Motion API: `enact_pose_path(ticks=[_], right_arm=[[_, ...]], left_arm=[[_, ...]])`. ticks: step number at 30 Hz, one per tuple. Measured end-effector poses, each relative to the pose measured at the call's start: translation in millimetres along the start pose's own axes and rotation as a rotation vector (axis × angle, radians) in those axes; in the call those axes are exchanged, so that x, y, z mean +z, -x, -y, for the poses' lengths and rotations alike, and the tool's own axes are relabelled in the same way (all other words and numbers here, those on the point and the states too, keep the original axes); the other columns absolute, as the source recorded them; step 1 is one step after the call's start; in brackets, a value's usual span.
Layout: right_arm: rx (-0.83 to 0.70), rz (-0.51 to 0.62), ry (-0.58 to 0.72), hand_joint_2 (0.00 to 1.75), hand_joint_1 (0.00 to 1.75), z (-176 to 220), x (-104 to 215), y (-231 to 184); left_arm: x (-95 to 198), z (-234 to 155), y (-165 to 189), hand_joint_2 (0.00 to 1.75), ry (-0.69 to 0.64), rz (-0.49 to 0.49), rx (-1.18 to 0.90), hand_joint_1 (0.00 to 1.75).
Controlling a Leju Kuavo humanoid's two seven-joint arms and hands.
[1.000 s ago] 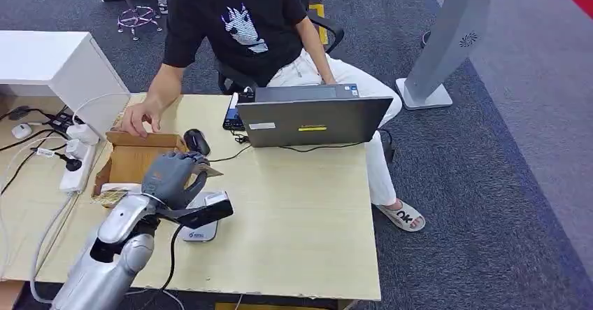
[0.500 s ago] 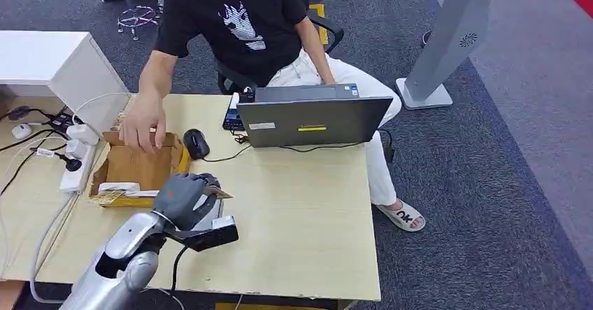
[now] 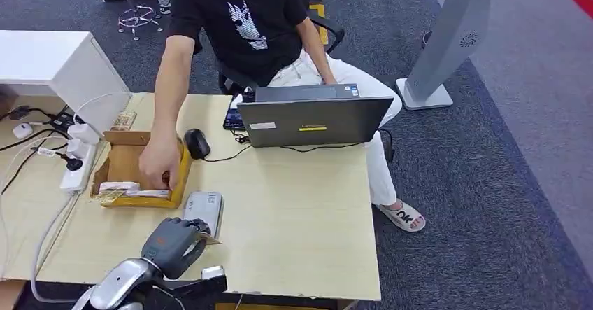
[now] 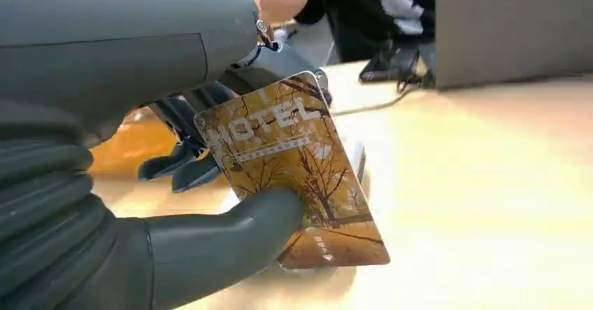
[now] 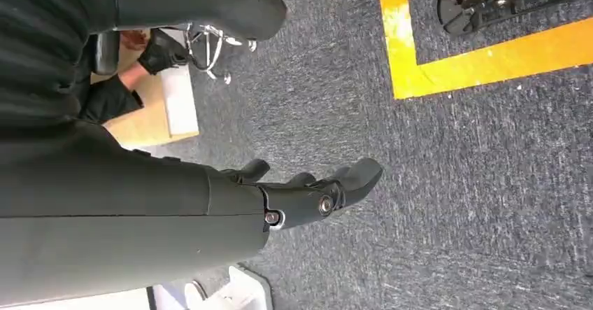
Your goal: Pass the card to the sensor for recognition and then transmit it.
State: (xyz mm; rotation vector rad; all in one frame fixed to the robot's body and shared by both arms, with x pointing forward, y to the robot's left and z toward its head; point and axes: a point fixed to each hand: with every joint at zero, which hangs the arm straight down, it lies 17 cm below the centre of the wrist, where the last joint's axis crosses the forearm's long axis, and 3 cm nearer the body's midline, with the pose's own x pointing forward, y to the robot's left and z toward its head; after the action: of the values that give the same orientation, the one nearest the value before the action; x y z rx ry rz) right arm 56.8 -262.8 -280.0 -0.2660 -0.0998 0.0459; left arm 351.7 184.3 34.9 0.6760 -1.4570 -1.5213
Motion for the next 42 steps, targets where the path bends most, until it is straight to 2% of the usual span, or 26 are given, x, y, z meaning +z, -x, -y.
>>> enact_pose_path(ticks=[15,24,35,42], right_arm=[[0.015,-0.001,-0.006,1.75,0.0,-4,1,0],[0.025,0.003,-0.004,1.75,0.0,-4,1,0],[0.035,0.007,-0.004,1.75,0.0,-4,1,-1],[0.062,0.006,-0.005,1.75,0.0,-4,1,0]], left_arm=[[1,-3,14,1.75,-0.015,-0.059,-0.034,1.75],[-11,-30,26,1.75,-0.09,-0.089,-0.03,1.75],[-18,-45,31,1.75,-0.126,-0.105,-0.03,1.75],[-27,-36,72,1.75,-0.09,-0.231,-0.064,1.75]])
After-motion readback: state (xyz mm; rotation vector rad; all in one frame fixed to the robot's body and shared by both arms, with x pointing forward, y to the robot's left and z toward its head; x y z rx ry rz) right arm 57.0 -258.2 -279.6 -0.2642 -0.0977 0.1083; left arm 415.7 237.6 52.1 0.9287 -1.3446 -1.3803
